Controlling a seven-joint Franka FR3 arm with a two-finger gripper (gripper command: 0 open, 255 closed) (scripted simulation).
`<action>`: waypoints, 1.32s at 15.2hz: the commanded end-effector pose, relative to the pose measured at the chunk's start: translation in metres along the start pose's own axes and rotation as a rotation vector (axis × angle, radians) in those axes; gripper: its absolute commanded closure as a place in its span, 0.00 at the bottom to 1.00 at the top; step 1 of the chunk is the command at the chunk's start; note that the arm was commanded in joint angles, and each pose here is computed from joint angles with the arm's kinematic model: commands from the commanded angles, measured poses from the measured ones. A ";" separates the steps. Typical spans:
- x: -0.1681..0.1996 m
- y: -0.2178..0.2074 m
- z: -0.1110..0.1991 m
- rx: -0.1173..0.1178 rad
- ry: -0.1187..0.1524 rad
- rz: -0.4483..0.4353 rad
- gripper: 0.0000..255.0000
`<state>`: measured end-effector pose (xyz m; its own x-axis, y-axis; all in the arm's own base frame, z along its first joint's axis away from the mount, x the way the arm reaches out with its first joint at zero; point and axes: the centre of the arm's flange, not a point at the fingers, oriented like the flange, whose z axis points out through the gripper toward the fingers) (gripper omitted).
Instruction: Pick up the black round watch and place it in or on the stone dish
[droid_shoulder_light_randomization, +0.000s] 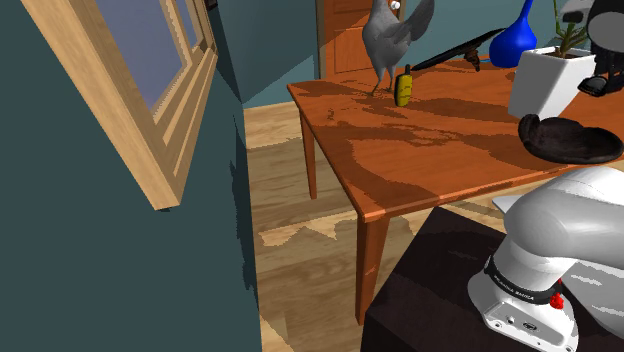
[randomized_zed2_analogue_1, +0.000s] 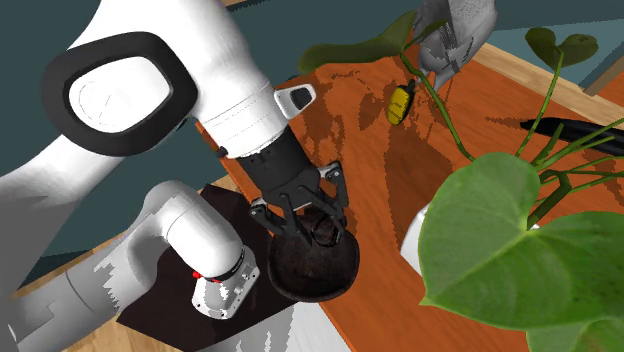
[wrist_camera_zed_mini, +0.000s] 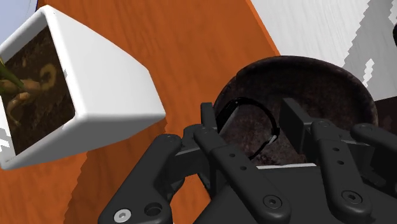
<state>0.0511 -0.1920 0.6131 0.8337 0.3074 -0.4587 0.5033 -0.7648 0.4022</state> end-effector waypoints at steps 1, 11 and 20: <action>-0.001 -0.002 -0.014 0.000 0.000 0.000 1.00; 0.023 -0.026 0.009 0.000 0.000 0.000 1.00; 0.039 0.015 0.042 0.362 0.129 0.382 0.00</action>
<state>0.0752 -0.2035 0.5698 0.9456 0.1401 -0.2938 0.2279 -0.9294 0.2904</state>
